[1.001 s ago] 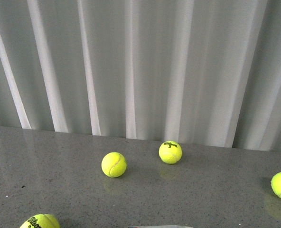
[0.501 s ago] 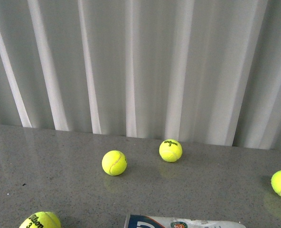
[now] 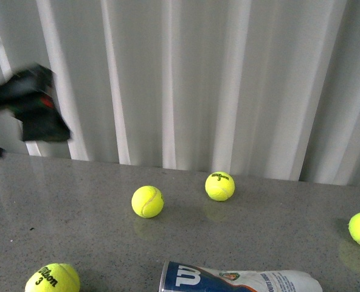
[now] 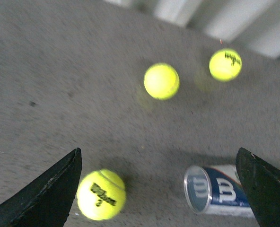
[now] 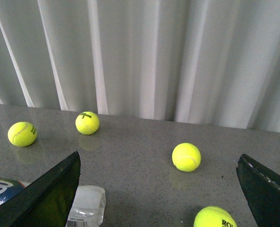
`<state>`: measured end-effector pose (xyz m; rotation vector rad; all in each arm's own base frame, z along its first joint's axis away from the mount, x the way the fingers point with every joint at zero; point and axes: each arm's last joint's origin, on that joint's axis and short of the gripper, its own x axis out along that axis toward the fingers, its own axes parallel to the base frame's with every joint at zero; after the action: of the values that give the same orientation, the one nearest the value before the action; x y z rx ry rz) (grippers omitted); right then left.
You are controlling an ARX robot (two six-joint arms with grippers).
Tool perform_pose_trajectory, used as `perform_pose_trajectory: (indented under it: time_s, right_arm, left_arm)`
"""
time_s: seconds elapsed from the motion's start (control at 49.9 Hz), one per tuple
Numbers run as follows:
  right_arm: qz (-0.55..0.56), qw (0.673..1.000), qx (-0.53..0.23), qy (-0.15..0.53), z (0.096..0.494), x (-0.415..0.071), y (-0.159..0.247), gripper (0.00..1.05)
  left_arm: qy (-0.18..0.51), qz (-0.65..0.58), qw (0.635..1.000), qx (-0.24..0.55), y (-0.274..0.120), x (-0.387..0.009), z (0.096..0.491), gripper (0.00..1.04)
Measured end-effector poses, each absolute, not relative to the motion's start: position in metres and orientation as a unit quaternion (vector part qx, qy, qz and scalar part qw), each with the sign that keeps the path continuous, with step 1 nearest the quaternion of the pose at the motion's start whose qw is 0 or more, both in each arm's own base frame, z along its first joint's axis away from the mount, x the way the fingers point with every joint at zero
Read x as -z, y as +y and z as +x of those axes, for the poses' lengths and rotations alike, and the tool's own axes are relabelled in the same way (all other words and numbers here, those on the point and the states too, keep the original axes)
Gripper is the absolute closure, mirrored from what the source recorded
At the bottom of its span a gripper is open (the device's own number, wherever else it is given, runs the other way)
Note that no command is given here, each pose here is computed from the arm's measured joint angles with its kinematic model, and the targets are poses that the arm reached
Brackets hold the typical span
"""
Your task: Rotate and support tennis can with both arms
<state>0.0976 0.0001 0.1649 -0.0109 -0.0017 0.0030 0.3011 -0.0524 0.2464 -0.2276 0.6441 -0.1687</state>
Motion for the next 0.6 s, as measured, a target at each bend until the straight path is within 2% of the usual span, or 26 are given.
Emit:
perform_pose_trajectory:
  time_s: [0.1, 0.26, 0.36, 0.601]
  right_arm:
    - [-0.005, 1.000, -0.001, -0.001, 0.098, -0.165, 0.000, 0.07]
    - [-0.005, 1.000, -0.001, -0.001, 0.098, -0.165, 0.000, 0.07]
    - [-0.005, 1.000, -0.001, -0.001, 0.098, -0.165, 0.000, 0.07]
    - [-0.005, 1.000, -0.001, -0.001, 0.098, -0.165, 0.000, 0.07]
  left_arm:
    - [0.381, -0.130, 0.904, 0.147, -0.088, -0.216, 0.324, 0.07]
    - [0.452, -0.160, 0.851, 0.217, -0.132, -0.172, 0.331, 0.07]
    - [0.480, -0.165, 0.834, 0.216, -0.146, -0.144, 0.334, 0.07]
    - [0.514, -0.161, 0.822, 0.185, -0.156, -0.100, 0.343, 0.07]
